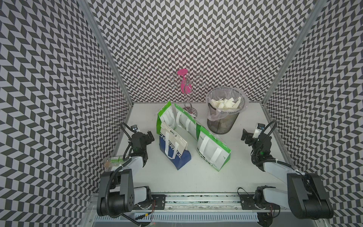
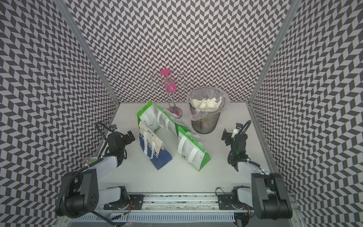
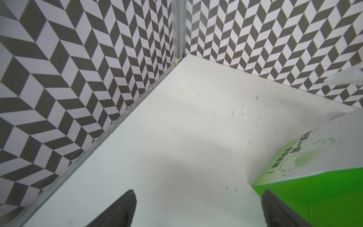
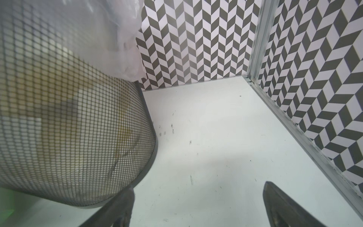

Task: Shred takeout receipts and throw away
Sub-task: Reset both arms

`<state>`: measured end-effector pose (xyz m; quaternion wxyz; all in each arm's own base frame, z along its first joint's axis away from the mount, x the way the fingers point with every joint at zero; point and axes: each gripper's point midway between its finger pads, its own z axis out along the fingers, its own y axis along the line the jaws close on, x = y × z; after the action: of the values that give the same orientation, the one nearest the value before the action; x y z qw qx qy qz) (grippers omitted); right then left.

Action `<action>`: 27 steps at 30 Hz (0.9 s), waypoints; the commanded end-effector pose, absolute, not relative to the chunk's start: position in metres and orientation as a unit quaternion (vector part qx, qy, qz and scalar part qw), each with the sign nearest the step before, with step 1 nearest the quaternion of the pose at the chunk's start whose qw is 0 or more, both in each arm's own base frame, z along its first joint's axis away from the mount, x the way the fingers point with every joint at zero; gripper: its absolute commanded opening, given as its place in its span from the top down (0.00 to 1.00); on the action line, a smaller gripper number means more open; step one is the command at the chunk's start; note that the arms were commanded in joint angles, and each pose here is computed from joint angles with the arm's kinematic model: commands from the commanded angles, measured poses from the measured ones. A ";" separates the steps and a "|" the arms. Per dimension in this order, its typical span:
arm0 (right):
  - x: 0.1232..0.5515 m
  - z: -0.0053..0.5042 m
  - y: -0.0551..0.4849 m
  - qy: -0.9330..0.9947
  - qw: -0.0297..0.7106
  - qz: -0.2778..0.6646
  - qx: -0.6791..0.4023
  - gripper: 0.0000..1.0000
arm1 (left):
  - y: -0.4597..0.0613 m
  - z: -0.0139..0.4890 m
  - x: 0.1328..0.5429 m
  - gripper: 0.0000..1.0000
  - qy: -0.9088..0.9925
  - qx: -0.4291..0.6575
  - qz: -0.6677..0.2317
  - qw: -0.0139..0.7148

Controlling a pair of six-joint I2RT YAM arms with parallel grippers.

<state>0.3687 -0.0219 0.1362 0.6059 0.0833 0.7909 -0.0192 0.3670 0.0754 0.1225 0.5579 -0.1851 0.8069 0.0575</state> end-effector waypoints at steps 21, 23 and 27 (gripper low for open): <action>0.383 0.155 0.012 0.711 0.703 0.023 -0.011 0.00 | 0.025 0.151 0.368 0.00 0.706 -0.071 0.022 0.705; 0.386 0.154 0.013 0.714 0.699 0.023 -0.011 0.01 | 0.025 0.151 0.368 0.00 0.702 -0.072 0.027 0.708; 0.387 0.152 0.012 0.719 0.695 0.023 -0.009 0.01 | 0.025 0.150 0.371 0.00 0.707 -0.073 0.027 0.703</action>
<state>0.3831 0.0094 0.1391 0.6774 -0.0027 0.7353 0.0216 0.3659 0.0256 0.1367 0.6865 -0.0708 0.7232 0.0258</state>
